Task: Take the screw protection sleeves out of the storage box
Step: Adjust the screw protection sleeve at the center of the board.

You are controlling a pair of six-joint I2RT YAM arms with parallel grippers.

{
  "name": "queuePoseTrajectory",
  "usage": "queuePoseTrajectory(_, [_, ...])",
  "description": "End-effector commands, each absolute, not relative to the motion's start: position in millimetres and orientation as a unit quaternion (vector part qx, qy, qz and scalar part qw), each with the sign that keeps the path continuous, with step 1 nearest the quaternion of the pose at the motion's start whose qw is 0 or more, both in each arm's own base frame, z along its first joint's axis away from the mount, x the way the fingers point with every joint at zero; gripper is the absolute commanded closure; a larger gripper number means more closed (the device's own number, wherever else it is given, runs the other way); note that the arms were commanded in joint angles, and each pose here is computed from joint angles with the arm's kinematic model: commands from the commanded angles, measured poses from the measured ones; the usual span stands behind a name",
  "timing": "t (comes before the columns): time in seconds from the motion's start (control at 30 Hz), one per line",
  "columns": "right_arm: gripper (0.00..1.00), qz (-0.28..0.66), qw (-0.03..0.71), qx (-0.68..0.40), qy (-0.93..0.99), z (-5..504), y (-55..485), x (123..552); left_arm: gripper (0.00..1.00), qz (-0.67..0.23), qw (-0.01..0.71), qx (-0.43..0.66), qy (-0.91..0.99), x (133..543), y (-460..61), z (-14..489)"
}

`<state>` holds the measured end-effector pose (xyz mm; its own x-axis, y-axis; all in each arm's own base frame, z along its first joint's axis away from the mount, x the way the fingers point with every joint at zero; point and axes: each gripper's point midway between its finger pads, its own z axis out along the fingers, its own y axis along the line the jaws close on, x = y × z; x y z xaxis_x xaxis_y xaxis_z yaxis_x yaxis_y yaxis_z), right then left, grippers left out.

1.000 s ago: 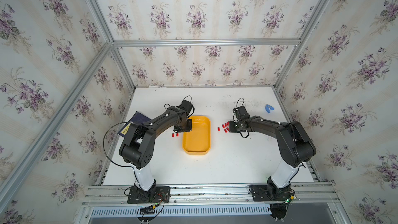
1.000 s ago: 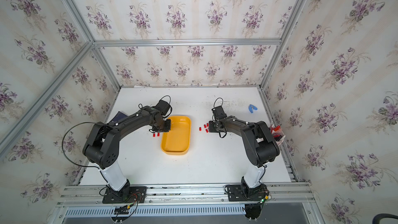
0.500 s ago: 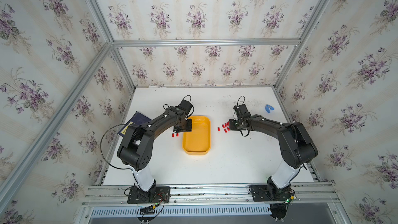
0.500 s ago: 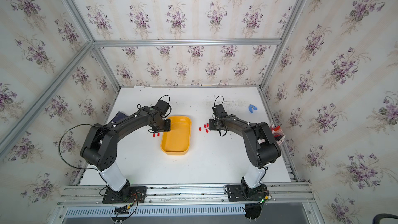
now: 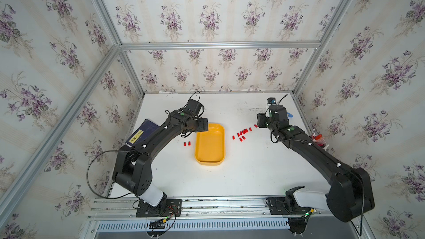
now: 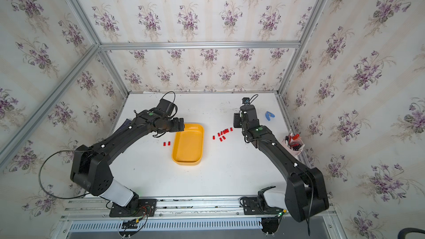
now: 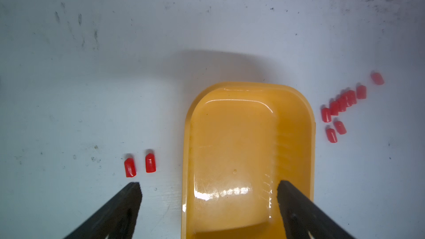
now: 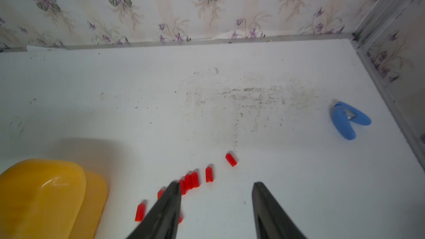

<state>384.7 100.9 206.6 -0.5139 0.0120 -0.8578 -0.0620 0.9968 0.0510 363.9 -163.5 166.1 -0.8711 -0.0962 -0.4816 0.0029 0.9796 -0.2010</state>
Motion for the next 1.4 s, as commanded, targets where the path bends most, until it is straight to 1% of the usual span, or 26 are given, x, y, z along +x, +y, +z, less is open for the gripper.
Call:
queuePoseTrajectory(0.0, [0.29, -0.022, 0.558, -0.002, 0.830, 239, 78, 390, 0.01, -0.077, 0.316, -0.008, 0.945, 375, -152, 206])
queuePoseTrajectory(0.1, [0.23, -0.030, 0.581, 0.001, 0.813, 251, 70, 386, 0.00, -0.069, 0.367, 0.000, 0.928, 378, -141, 244])
queuePoseTrajectory(0.17, [0.15, -0.018, 0.596, 0.003, 0.803, 256, 68, 383, 0.00, -0.069, 0.386, 0.007, 0.920, 378, -135, 261])
queuePoseTrajectory(0.2, [0.13, -0.012, 0.597, 0.006, 0.802, 254, 68, 383, 0.00, -0.067, 0.388, 0.009, 0.919, 379, -133, 263])
queuePoseTrajectory(0.23, [0.13, -0.008, 0.589, 0.012, 0.808, 250, 67, 383, 0.00, -0.071, 0.403, 0.010, 0.912, 374, -130, 276])
queuePoseTrajectory(0.3, [0.19, 0.022, 0.557, 0.012, 0.830, 235, 74, 384, 0.00, -0.069, 0.407, 0.009, 0.911, 370, -126, 278])
queuePoseTrajectory(0.4, [0.45, 0.086, 0.507, 0.005, 0.858, 204, 96, 384, 0.00, -0.067, 0.399, 0.004, 0.914, 363, -121, 268])
queuePoseTrajectory(0.47, [0.58, 0.115, 0.471, 0.014, 0.875, 178, 106, 382, 0.00, -0.069, 0.392, -0.002, 0.917, 357, -116, 261])
queuePoseTrajectory(0.5, [0.61, 0.133, 0.451, 0.018, 0.882, 165, 111, 381, 0.00, -0.074, 0.389, -0.003, 0.918, 355, -114, 259])
queuePoseTrajectory(0.57, [0.64, 0.172, 0.415, 0.011, 0.893, 145, 127, 378, 0.00, -0.079, 0.384, 0.005, 0.920, 349, -113, 256])
queuePoseTrajectory(0.6, [0.63, 0.183, 0.401, 0.014, 0.898, 138, 131, 377, 0.00, -0.082, 0.383, 0.014, 0.920, 346, -114, 255])
queuePoseTrajectory(0.67, [0.59, 0.183, 0.387, 0.023, 0.904, 129, 131, 377, 0.00, -0.088, 0.378, 0.030, 0.921, 341, -116, 255])
queuePoseTrajectory(0.73, [0.50, 0.173, 0.374, 0.019, 0.911, 125, 130, 377, 0.00, -0.091, 0.368, 0.042, 0.924, 334, -117, 252])
queuePoseTrajectory(0.77, [0.47, 0.169, 0.363, 0.012, 0.916, 122, 130, 377, 0.00, -0.093, 0.362, 0.045, 0.927, 331, -117, 249])
queuePoseTrajectory(0.8, [0.47, 0.163, 0.353, 0.006, 0.921, 120, 130, 378, 0.00, -0.101, 0.355, 0.048, 0.928, 328, -118, 247])
queuePoseTrajectory(1.0, [0.45, 0.176, 0.278, -0.059, 0.942, 106, 148, 376, 0.00, -0.159, 0.326, 0.080, 0.928, 312, -137, 238])
queuePoseTrajectory(1.1, [0.47, 0.200, 0.239, -0.076, 0.947, 97, 161, 372, 0.00, -0.162, 0.320, 0.084, 0.930, 309, -138, 232])
queuePoseTrajectory(1.23, [0.47, 0.194, 0.236, -0.061, 0.950, 89, 158, 369, 0.00, -0.167, 0.313, 0.094, 0.930, 305, -140, 227])
queuePoseTrajectory(1.37, [0.49, 0.151, 0.228, -0.052, 0.960, 79, 144, 371, 0.00, -0.165, 0.311, 0.107, 0.930, 302, -141, 228])
